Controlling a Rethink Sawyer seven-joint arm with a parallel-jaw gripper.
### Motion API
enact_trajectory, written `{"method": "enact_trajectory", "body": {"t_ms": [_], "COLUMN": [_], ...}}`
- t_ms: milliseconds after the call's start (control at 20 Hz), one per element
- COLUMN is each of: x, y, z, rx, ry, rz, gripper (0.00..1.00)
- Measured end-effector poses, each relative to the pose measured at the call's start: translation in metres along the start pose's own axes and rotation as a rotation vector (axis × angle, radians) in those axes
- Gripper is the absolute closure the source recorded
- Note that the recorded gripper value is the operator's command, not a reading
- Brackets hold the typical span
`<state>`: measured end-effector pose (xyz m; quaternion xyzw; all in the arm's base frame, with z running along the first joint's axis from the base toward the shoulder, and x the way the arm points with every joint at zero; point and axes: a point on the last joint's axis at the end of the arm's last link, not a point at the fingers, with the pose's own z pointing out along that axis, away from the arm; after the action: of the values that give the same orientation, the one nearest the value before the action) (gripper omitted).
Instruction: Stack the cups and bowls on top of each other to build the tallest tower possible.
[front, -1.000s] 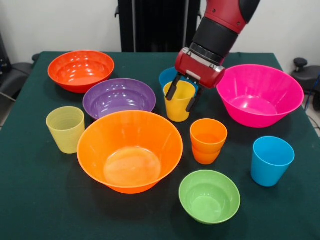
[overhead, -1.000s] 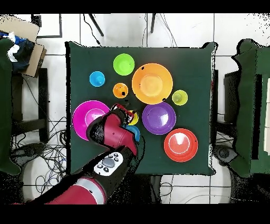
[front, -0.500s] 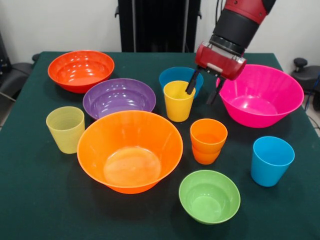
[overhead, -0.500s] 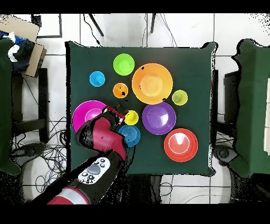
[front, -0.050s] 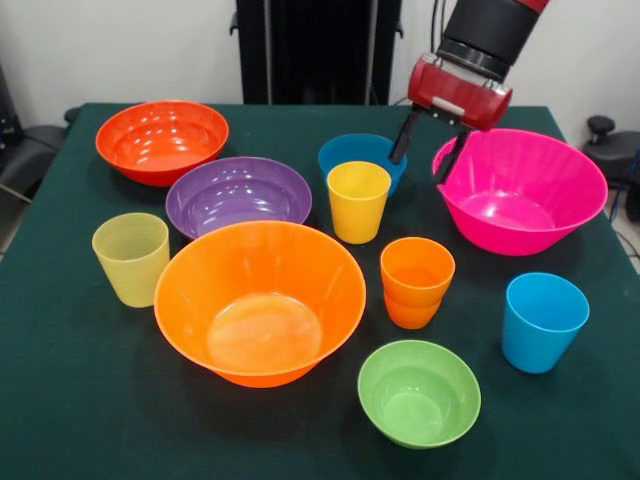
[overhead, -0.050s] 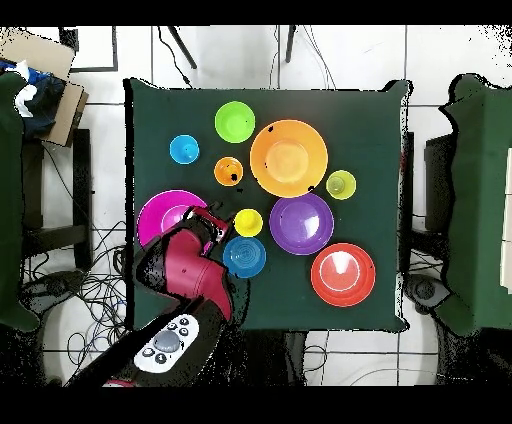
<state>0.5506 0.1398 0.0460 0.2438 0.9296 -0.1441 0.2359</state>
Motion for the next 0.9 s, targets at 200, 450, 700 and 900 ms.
{"method": "enact_trajectory", "body": {"t_ms": [200, 450, 700, 900], "x": [-0.003, -0.009, -0.012, -0.013], "y": [-0.008, -0.027, -0.044, -0.051], "z": [-0.007, -0.007, 0.003, 0.013], "rx": [0.002, 0.022, 0.045, 0.054], "ry": [0.003, 0.018, 0.037, 0.039], "rz": [0.018, 0.055, 0.083, 0.096], "gripper": [0.00, 0.00, 0.00, 0.00]}}
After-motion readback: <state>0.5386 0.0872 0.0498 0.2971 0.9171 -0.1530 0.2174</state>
